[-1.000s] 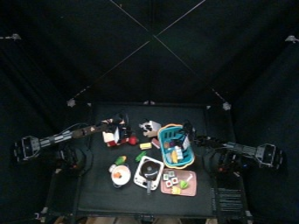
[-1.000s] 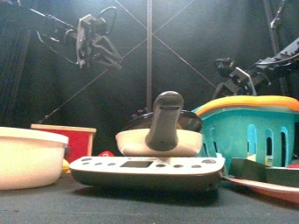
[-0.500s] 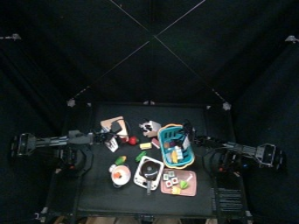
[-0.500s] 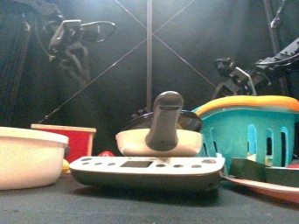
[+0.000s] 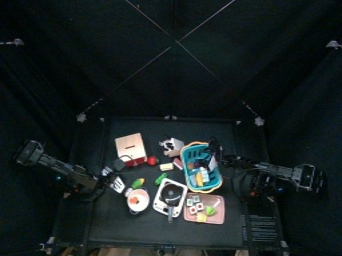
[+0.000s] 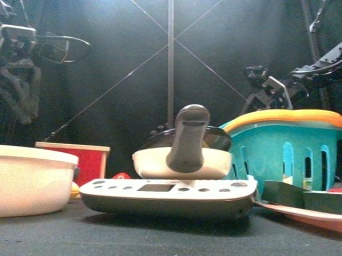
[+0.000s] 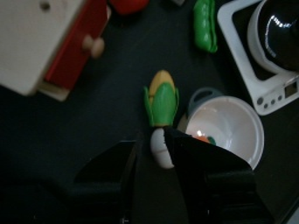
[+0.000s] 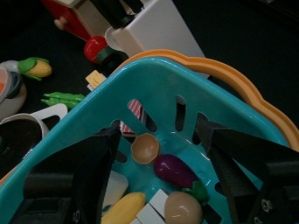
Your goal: Place egg shell in basket
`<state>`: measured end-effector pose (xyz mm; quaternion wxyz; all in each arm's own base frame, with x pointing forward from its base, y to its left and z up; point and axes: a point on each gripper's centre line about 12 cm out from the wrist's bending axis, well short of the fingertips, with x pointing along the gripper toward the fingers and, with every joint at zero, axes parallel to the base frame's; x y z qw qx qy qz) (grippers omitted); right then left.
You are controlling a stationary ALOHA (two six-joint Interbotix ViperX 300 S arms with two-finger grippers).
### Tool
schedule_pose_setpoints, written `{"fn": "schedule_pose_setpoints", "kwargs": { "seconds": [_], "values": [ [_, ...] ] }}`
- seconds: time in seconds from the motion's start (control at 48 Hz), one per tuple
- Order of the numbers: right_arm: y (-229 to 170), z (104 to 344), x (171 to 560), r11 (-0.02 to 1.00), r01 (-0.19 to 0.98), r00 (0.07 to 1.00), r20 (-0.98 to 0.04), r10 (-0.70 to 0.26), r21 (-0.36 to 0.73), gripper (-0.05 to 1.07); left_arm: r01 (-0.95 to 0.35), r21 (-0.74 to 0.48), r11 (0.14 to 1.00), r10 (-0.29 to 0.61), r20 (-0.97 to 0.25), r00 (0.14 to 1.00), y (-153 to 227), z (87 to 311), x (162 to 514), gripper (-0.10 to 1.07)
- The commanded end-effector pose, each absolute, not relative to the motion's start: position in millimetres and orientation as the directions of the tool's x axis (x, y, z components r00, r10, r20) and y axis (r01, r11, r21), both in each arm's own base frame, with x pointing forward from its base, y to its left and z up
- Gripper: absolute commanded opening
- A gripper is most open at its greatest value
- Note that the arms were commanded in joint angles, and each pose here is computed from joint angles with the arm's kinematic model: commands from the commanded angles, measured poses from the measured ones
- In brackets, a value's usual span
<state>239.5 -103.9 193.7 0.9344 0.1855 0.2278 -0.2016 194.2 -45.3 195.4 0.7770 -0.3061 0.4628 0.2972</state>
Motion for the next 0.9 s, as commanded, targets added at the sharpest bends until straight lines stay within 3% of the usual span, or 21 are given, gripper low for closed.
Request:
{"fn": "schedule_pose_setpoints", "kwargs": {
  "seconds": [0.0, 0.271, 0.646, 0.875],
  "values": [
    [-103.4, 202.5, 245.2, 0.858, 0.444, 0.831, -0.477, -0.287, 0.258, 1.00, -0.772, -0.192, 0.607, 0.145, -0.928, 0.344, -57.3, 188.5, 197.5, 0.73],
    [-101.0, 200.1, 247.4, 0.860, 0.439, 0.830, -0.485, -0.276, 0.261, 1.00, -0.792, -0.135, 0.595, 0.160, -0.946, 0.281, -65.5, 176.7, 208.2, 0.74],
    [-99.2, 201.5, 251.4, 0.867, 0.426, 0.834, -0.484, -0.266, 0.257, 1.00, -0.805, -0.145, 0.575, 0.143, -0.951, 0.274, -67.1, 155.6, 214.3, 0.84],
    [-100.3, 200.4, 253.9, 0.866, 0.428, 0.831, -0.489, -0.265, 0.258, 1.00, -0.815, -0.135, 0.563, 0.149, -0.954, 0.261, -63.0, 149.4, 213.7, 0.85]
  ]
}}
